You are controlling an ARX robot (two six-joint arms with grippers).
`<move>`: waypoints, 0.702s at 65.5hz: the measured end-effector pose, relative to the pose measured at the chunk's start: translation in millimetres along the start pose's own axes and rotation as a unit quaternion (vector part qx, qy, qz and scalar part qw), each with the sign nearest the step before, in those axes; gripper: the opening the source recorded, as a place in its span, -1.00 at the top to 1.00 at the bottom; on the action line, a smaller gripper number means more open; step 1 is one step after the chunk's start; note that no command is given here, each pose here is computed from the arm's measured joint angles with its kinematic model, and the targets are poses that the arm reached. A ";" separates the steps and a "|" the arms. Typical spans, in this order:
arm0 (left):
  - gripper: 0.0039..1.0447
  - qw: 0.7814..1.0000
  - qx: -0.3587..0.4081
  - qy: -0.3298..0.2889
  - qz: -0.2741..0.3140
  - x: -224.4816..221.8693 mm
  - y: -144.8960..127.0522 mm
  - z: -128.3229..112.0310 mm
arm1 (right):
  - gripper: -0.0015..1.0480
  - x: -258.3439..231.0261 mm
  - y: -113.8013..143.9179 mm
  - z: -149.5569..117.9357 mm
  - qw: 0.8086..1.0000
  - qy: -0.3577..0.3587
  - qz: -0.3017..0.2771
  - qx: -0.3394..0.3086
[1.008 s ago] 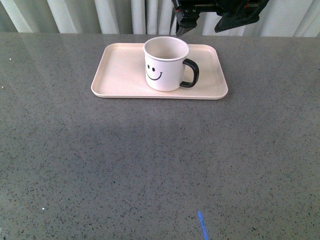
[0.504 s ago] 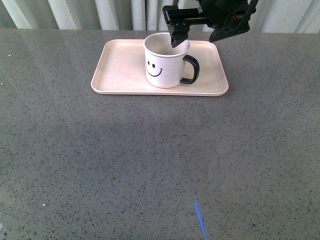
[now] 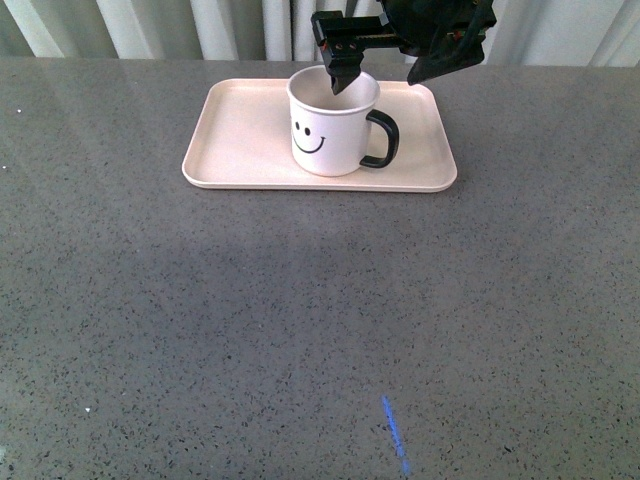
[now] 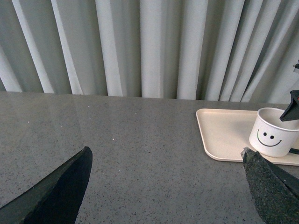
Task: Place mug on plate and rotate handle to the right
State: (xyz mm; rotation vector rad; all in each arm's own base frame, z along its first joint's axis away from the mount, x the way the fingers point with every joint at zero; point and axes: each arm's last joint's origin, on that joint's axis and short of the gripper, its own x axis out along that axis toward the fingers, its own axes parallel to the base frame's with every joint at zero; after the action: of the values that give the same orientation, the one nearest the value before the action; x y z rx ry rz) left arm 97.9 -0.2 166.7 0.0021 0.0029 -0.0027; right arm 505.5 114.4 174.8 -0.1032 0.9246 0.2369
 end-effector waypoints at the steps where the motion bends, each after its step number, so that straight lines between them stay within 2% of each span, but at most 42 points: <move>1: -0.83 1.000 0.000 0.000 0.000 0.0 0.0 0.0 | -0.82 0.2 0.3 0.0 1.000 0.001 -0.001 0.000; 33: -0.83 1.000 0.000 0.000 0.000 0.0 0.0 0.0 | -0.82 5.4 2.1 -2.4 1.000 0.010 -0.012 -0.002; 46: -0.83 1.000 0.000 0.000 0.000 0.0 0.0 0.0 | -0.72 11.5 2.9 -4.5 1.000 0.017 -0.012 0.001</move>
State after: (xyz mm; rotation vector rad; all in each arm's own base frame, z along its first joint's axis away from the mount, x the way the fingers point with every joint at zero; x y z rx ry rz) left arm 97.9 -0.2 166.7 0.0021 0.0032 -0.0027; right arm 507.9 118.2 162.9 -0.1156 0.9566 0.2131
